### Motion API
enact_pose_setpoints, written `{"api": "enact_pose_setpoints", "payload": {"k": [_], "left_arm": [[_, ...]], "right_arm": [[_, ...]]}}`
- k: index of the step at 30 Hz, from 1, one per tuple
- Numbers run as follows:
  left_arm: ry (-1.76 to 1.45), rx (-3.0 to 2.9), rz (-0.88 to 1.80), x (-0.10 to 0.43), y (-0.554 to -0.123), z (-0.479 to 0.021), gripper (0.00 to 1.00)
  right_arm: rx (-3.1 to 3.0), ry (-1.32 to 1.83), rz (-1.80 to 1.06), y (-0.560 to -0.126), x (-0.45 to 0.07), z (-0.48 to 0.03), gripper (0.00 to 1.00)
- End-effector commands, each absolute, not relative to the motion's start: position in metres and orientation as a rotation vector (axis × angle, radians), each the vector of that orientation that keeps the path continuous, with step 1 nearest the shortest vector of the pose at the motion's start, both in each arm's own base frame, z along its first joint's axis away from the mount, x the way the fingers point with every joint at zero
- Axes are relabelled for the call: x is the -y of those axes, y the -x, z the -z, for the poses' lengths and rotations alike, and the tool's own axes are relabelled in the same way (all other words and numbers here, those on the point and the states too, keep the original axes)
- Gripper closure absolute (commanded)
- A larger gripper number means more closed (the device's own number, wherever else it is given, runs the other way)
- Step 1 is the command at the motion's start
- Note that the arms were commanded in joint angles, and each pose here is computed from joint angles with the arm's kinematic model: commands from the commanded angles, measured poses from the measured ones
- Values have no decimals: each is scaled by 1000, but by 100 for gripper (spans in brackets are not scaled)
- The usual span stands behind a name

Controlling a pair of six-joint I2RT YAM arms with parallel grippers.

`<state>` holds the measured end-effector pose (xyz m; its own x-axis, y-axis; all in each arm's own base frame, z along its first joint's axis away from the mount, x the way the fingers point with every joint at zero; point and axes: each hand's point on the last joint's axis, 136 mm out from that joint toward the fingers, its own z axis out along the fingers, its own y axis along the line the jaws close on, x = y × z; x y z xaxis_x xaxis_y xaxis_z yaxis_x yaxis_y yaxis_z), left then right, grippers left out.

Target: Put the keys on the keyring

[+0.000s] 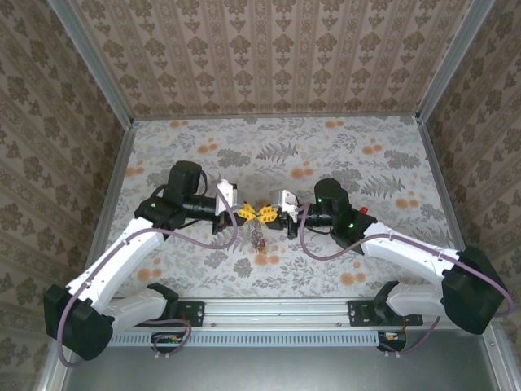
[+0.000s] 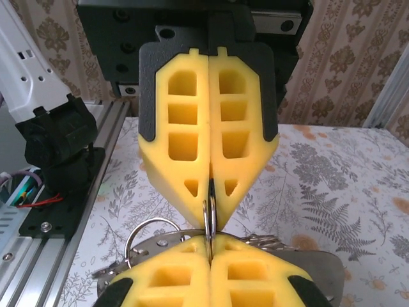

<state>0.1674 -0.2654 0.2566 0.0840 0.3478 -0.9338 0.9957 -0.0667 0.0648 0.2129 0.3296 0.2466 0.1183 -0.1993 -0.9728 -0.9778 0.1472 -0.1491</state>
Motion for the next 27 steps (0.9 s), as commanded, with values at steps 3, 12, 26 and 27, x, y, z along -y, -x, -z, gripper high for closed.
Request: {"api": "enact_pose_setpoints", "payload": {"k": [3,12,26,27], "left_arm": [[-1556,-1376,947,262,-169,-263,100],[-1620,-1418,883,262,-167,-257,100],[-1617,-1432,903,267,-170,-257,100],[-1616,-1429,906,267,-170,-258,100]], "right_arm": [[-1275,1352,-804,-212,-326,-265,73],[-1343,1483,-725,-213,-322,-249,68],[-1365,1448,-746,-220,-333,-247,91],[-1367,1441,-748,-221,-333,-248,97]]}}
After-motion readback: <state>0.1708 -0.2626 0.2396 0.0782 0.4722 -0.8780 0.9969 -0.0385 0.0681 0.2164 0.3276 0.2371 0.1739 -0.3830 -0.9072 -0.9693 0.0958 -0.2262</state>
